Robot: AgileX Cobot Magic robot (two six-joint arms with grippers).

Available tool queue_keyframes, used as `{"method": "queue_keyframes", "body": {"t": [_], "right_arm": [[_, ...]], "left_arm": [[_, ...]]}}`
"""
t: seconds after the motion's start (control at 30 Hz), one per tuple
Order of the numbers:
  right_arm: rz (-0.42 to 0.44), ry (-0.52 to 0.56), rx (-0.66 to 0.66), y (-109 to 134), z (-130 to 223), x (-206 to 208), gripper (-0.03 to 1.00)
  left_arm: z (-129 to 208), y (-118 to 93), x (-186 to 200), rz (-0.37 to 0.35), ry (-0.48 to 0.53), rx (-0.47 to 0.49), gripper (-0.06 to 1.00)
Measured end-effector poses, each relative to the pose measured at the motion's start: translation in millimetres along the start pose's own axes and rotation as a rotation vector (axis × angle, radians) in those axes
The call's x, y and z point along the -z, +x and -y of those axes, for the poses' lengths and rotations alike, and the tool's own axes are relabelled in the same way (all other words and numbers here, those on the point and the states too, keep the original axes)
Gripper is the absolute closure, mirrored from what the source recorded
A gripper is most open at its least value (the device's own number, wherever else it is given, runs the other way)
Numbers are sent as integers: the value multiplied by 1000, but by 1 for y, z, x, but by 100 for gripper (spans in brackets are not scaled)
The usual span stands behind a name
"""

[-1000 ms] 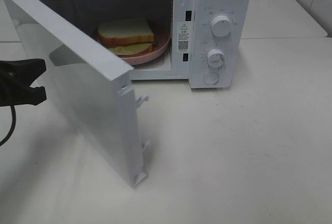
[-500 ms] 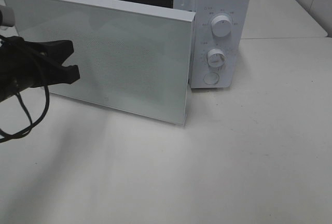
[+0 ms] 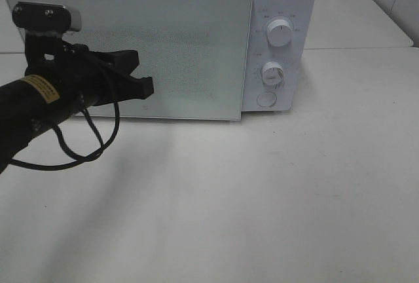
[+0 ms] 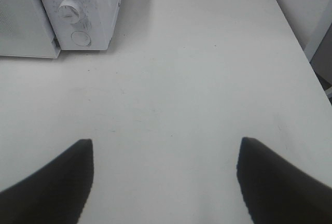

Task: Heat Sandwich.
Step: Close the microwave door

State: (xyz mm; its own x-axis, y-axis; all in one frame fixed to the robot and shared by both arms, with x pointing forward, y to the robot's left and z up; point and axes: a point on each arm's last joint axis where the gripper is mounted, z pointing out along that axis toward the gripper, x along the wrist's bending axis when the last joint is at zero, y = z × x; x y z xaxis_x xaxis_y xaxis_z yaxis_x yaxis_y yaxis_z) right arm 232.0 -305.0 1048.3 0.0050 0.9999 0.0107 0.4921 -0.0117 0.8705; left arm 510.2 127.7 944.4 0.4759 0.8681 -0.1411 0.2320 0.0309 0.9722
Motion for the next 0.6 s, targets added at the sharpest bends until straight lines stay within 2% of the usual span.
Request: {"method": "queue_keyframes", "body": {"t": [0.6], "right_arm": [[0,-1,0,0,0,0,23]], "left_arm": [[-16,-13,-51,25,-52,5,94]]}}
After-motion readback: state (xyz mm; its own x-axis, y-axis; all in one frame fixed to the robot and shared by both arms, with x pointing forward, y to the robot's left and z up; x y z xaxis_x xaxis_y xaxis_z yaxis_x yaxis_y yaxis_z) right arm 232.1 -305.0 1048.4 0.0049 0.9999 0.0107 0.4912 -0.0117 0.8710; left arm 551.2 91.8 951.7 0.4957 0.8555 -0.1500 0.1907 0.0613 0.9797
